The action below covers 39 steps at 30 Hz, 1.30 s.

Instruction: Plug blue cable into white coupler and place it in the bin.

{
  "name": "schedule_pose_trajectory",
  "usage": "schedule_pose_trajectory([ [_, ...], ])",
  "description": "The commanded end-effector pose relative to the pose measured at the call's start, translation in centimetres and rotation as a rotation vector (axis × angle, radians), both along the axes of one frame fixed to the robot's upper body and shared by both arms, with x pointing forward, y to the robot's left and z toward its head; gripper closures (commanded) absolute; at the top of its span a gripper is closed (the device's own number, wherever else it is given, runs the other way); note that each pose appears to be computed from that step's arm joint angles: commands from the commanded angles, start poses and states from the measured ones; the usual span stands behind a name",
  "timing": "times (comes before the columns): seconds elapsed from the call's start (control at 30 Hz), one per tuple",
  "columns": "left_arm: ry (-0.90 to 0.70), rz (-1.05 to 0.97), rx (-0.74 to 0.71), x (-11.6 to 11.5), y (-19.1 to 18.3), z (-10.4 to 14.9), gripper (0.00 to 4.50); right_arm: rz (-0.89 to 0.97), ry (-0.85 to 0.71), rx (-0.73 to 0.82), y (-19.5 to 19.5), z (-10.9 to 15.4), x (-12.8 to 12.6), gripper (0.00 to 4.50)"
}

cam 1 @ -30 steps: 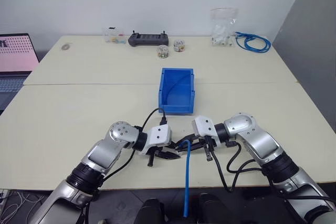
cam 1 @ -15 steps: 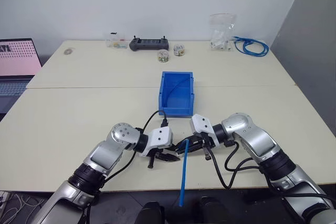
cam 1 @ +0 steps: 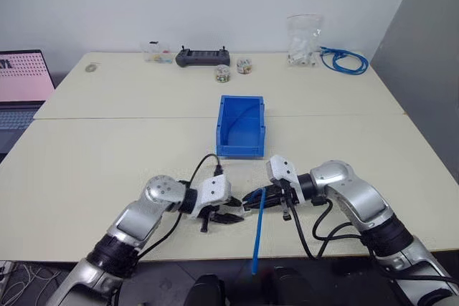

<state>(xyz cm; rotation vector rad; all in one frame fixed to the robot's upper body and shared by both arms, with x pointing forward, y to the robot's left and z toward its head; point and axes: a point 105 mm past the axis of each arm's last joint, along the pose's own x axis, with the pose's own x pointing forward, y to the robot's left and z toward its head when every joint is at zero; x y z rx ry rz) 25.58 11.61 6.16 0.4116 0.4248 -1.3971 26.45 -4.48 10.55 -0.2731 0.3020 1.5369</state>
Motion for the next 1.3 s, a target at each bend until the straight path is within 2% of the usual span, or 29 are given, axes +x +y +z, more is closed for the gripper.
schedule_pose_trajectory([
  [0.03,-0.090,0.107,-0.092,-0.2,1.3,4.0,1.62,-0.054,-0.069,0.071,-0.4,2.9,-0.1,4.46],
  [0.17,-0.158,0.215,-0.136,-0.8,2.3,6.8,0.70,-0.131,-0.082,0.111,-1.5,4.3,0.0,4.46],
  [0.23,-0.205,0.271,-0.159,-1.1,2.5,8.4,0.27,-0.190,-0.085,0.160,-2.0,6.0,0.7,4.46],
  [0.3,-0.243,0.308,-0.161,-1.2,2.7,9.3,0.04,-0.240,-0.083,0.215,-2.1,7.9,1.8,4.46],
  [0.4,-0.279,0.349,-0.151,-0.9,2.8,9.8,0.00,-0.264,-0.070,0.263,-1.9,10.5,3.6,4.46],
  [0.47,-0.285,0.358,-0.125,-0.8,3.2,9.3,0.00,-0.271,-0.073,0.263,-1.4,11.8,5.3,4.46],
  [0.6,-0.314,0.359,-0.096,-0.5,3.5,8.7,0.00,-0.320,-0.122,0.210,0.5,13.6,9.9,4.47],
  [0.77,-0.352,0.348,-0.092,0.1,3.4,8.8,0.00,-0.379,-0.173,0.114,2.7,13.8,14.1,4.47],
  [0.83,-0.374,0.330,-0.093,0.4,2.9,9.0,0.00,-0.410,-0.232,0.003,3.5,12.8,15.8,4.47],
  [0.87,-0.389,0.317,-0.093,0.6,2.6,9.2,0.00,-0.415,-0.282,-0.075,3.8,12.0,16.4,3.76],
  [0.97,-0.414,0.303,-0.099,1.0,2.1,9.6,0.00,-0.423,-0.360,-0.164,4.4,11.5,17.3,3.13],
  [1.17,-0.436,0.303,-0.117,1.6,1.4,10.4,0.00,-0.523,-0.392,-0.057,5.7,13.9,18.1,1.53],
  [1.3,-0.443,0.307,-0.126,2.0,1.2,10.7,0.00,-0.593,-0.400,0.031,5.7,15.5,18.6,0.63],
])
